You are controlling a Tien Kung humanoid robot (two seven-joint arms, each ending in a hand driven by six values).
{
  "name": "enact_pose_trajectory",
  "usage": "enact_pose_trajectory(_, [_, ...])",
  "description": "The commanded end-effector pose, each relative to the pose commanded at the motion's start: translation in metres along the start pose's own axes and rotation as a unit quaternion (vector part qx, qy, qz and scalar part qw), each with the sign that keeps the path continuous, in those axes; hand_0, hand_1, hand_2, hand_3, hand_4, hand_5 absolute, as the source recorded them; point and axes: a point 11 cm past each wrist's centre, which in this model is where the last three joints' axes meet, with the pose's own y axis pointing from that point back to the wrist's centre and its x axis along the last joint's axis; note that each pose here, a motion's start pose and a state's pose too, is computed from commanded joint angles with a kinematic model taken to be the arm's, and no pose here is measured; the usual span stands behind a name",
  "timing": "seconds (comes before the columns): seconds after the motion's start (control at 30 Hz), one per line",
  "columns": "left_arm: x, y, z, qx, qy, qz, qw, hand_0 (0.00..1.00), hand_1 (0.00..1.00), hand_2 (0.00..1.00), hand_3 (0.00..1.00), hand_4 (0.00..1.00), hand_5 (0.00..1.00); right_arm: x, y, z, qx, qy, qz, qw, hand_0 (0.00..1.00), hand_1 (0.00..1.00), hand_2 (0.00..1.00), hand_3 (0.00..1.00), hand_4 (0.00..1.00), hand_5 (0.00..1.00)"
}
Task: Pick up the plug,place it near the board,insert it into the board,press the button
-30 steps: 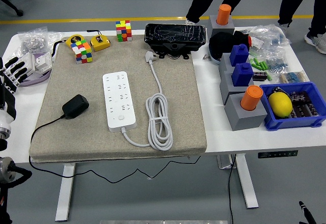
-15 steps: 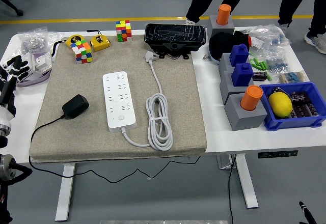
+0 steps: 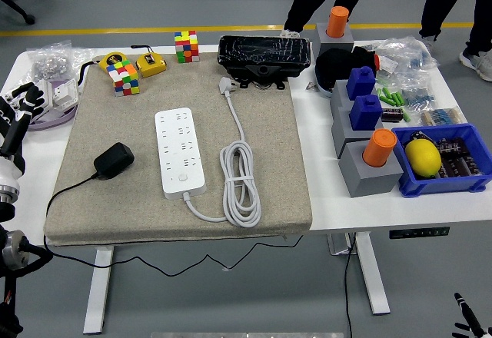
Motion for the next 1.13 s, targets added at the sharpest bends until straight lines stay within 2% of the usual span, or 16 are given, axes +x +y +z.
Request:
enact_pose_trajectory(0.03, [0.001,0.000,0.000,0.000,-0.001,0.002,1.000,0.702,0.672,0.655,0.614,0.988,0.514,0.000,0.000,-0.001,0.001,0.001,0.000,1.000,0.941,0.811,0.745,0.774,0.998,0.998])
enact_pose_trajectory(0.2, [0.004,0.000,0.001,0.000,-0.005,0.010,1.000,0.702,0.672,0.655,0.614,0.988,0.514,0.000,0.000,-0.005,0.003,0.004,0.001,1.000,0.941,0.811,0.745,0.774,0.998,0.998])
enact_pose_trajectory(0.23, [0.005,0.000,0.002,-0.001,-0.005,0.011,1.000,0.701,0.666,0.624,0.580,0.903,0.395,0.001,0.000,-0.006,0.004,0.005,0.001,1.000,0.939,0.811,0.744,0.775,0.998,0.998])
enact_pose_trajectory(0.4, [0.005,-0.002,0.004,-0.004,-0.011,0.014,1.000,0.701,0.666,0.624,0.580,0.903,0.395,-0.001,0.001,-0.010,0.006,0.009,0.000,1.000,0.939,0.811,0.744,0.775,0.998,0.998])
enact_pose_trajectory(0.43, [0.005,-0.002,0.005,-0.005,-0.014,0.015,1.000,0.678,0.617,0.583,0.562,0.781,0.117,-0.001,0.001,-0.011,0.007,0.010,-0.001,1.000,0.939,0.810,0.744,0.775,0.998,0.998])
enact_pose_trajectory(0.6, [0.005,-0.004,0.007,-0.008,-0.023,0.020,1.000,0.678,0.617,0.583,0.562,0.781,0.117,-0.001,0.001,-0.014,0.009,0.011,-0.001,1.000,0.939,0.810,0.744,0.775,0.998,0.998])
enact_pose_trajectory(0.63, [0.006,-0.004,0.008,-0.008,-0.026,0.022,0.999,0.648,0.594,0.553,0.540,0.845,0.002,0.000,0.001,-0.014,0.009,0.010,0.000,1.000,0.940,0.808,0.744,0.776,0.998,0.998])
enact_pose_trajectory(0.8, [0.008,-0.004,0.008,-0.008,-0.031,0.025,0.999,0.648,0.594,0.553,0.540,0.845,0.002,0.001,0.001,-0.014,0.007,0.008,0.002,1.000,0.940,0.808,0.744,0.776,0.998,0.998])
enact_pose_trajectory(0.83, [0.009,-0.004,0.008,-0.007,-0.032,0.025,0.999,0.654,0.577,0.516,0.484,0.870,0.002,0.001,0.001,-0.013,0.007,0.008,0.002,1.000,0.940,0.808,0.744,0.777,0.998,0.998])
enact_pose_trajectory(1.0, [0.005,-0.004,0.007,-0.003,-0.040,0.020,0.999,0.654,0.577,0.516,0.484,0.870,0.002,0.002,0.001,-0.014,0.007,0.007,0.003,1.000,0.940,0.808,0.744,0.777,0.998,0.998])
enact_pose_trajectory(1.03, [0.005,-0.004,0.006,-0.002,-0.040,0.019,0.999,0.646,0.558,0.466,0.400,0.809,0.002,0.002,0.001,-0.014,0.008,0.007,0.003,1.000,0.940,0.808,0.744,0.777,0.998,0.998])
enact_pose_trajectory(1.13, [0.004,-0.004,0.006,0.000,-0.041,0.017,0.999,0.646,0.558,0.466,0.400,0.809,0.002,0.002,0.001,-0.016,0.010,0.007,0.003,1.000,0.940,0.808,0.744,0.777,0.998,0.998])
